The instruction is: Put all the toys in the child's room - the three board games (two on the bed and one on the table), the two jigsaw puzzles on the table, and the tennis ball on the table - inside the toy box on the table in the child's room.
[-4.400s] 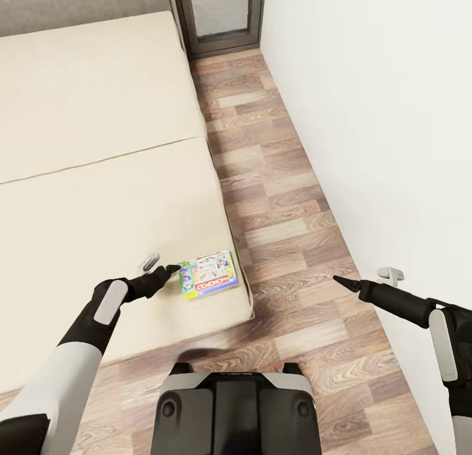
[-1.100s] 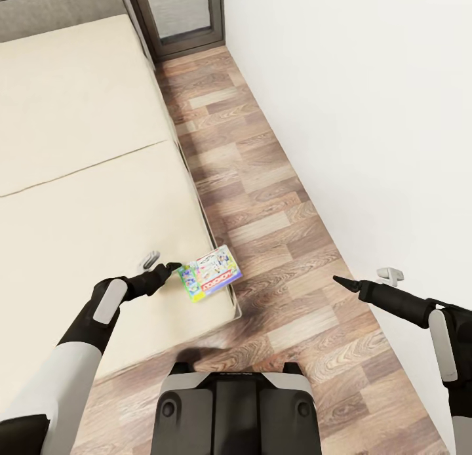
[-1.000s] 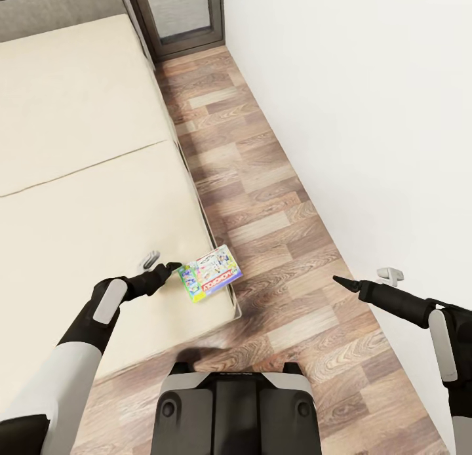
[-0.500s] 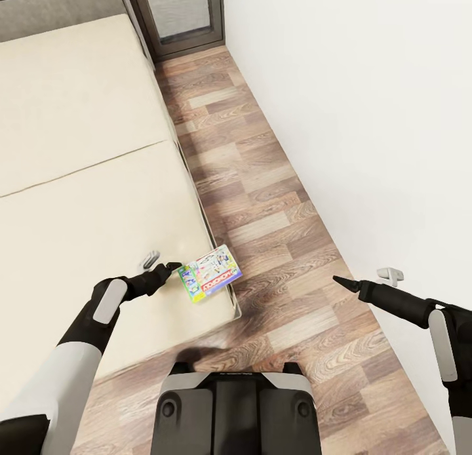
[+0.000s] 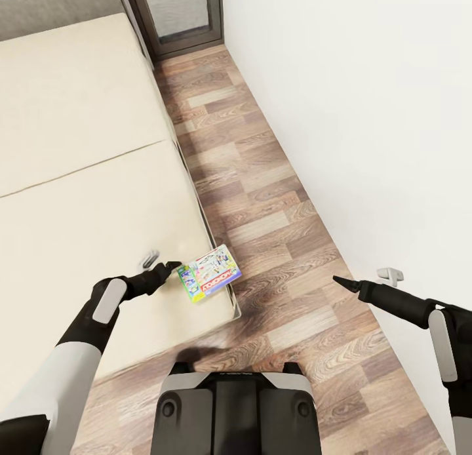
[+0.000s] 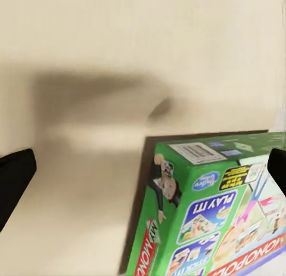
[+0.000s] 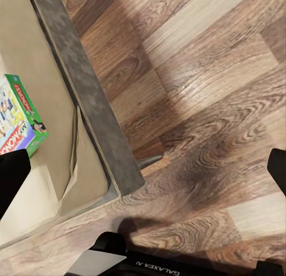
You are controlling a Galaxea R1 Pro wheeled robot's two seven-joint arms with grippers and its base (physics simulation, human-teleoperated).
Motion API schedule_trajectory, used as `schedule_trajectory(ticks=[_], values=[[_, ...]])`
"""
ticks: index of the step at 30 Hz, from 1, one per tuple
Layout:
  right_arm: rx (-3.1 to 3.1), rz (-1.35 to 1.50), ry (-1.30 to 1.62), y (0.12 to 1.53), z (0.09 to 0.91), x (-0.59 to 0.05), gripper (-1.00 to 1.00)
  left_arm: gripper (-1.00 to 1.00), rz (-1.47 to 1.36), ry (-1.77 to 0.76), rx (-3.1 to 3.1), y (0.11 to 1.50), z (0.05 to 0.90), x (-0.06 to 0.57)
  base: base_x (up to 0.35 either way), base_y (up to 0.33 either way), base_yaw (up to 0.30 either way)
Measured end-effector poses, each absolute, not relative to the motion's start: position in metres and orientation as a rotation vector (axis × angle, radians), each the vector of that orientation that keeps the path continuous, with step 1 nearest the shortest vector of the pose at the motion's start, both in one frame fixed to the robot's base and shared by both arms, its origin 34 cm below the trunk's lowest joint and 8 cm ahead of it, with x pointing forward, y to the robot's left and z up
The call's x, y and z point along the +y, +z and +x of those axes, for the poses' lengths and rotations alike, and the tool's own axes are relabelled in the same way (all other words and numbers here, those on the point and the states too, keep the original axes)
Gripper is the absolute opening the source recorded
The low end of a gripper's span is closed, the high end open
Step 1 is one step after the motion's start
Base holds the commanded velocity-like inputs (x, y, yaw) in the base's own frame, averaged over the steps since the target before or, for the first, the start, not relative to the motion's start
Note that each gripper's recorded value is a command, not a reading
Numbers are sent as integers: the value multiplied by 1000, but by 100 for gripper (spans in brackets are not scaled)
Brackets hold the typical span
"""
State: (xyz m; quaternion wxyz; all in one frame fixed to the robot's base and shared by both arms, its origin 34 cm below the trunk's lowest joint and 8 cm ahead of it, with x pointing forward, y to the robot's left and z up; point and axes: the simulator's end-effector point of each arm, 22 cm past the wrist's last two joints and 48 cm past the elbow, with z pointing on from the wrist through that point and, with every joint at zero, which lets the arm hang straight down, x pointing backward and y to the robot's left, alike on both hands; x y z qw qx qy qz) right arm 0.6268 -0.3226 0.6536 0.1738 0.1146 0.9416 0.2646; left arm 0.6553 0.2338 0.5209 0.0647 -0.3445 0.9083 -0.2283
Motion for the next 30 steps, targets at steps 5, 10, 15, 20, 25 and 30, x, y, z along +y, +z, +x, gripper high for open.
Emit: schedule_trajectory(ticks=[5,10,15,20,25,30], values=[[2672,325,750,653,626,-323,100,100,-1028,-694,2686,532,675,241,0,0,-5],[2695,310,766,649,621,-314,100,100,-1013,-679,2559,563,716,269,0,0,-2],[2746,265,812,641,611,-292,100,100,-979,-667,2458,595,749,289,0,0,0],[2842,194,804,623,591,-265,100,100,-891,-679,2358,645,785,300,0,0,0],[2919,209,762,602,572,-258,100,100,-798,-704,2315,685,804,297,0,0,0],[2934,267,803,593,562,-239,100,100,-717,-735,2302,715,813,287,0,0,0]])
